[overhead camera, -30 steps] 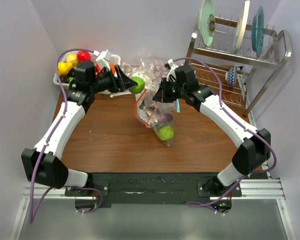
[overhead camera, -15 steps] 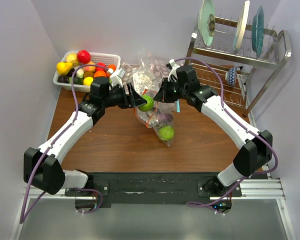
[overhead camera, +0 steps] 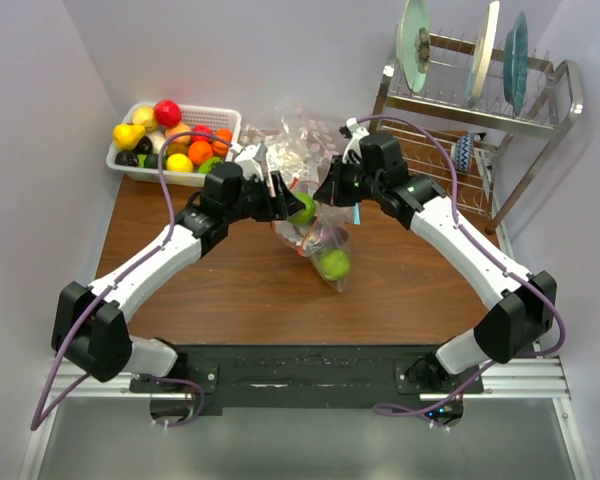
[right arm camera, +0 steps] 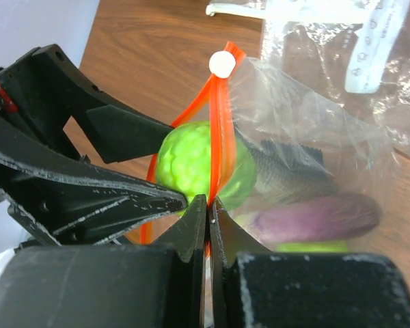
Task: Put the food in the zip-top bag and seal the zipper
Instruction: Place the fake fruit in the zipper food storage bag.
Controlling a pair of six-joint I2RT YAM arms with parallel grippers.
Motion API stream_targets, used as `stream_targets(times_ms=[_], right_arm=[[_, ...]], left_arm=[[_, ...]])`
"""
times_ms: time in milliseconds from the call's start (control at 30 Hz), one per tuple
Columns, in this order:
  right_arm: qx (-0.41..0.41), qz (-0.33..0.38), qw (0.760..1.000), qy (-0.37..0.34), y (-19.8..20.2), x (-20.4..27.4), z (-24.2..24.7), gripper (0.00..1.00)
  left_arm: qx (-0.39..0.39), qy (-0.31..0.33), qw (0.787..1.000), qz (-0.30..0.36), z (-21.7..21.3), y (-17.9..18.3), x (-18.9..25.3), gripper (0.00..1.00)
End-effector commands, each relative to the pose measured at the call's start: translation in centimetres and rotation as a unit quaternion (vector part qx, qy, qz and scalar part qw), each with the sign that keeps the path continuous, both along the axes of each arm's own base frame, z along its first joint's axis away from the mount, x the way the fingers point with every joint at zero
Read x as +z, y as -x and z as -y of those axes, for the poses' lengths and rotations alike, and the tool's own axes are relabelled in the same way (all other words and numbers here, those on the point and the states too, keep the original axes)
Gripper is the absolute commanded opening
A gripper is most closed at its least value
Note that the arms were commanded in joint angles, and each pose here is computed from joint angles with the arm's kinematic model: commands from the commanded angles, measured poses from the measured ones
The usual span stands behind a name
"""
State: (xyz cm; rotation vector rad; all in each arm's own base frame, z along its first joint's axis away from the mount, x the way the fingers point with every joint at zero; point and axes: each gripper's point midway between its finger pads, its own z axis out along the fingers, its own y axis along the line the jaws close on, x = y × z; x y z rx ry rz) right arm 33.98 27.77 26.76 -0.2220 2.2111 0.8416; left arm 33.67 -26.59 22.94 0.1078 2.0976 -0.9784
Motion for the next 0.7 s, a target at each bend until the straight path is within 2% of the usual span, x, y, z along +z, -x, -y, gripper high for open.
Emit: stream_targets(times_ms=[0, 33, 67, 100, 133, 467, 667], right_arm=[[-0.01, 0.024, 1.0, 0.0, 0.4, 1.3, 1.0, 0.0], [-0.014, 0.024, 1.0, 0.0, 0.4, 1.3, 1.1, 0.0], [-0.016, 0.025, 1.0, -0.002, 0.4, 1.2, 1.2, 0.0], [-0.018, 0.025, 1.0, -0.002, 0.4, 1.1, 1.3, 0.0], [-0.02, 0.026, 0.999, -0.003, 0.4, 1.2, 1.4, 0.0], [-0.024, 0.021, 0.999, 0.005, 0.3, 0.3, 1.8, 0.0], [-0.021, 0.018, 1.0, 0.005, 0.5, -0.1, 1.8, 0.0]], left_arm=[[0.016, 0.016, 0.998, 0.064, 1.2, -1.1, 2.0, 0.62], [0.013, 0.018, 0.997, 0.068, 1.6, -1.1, 2.1, 0.67], [0.004, 0.014, 0.998, 0.067, 2.2, -0.8, 1.8, 0.79], [0.0, 0.013, 0.998, 0.069, 2.4, -0.9, 2.2, 0.97], [-0.008, 0.005, 0.998, 0.067, 2.7, -0.6, 1.9, 1.0], [-0.01, -0.015, 0.996, 0.091, 1.5, 0.6, 7.1, 1.0], [0.032, -0.089, 0.991, 0.095, -1.6, -0.7, 7.3, 1.0]])
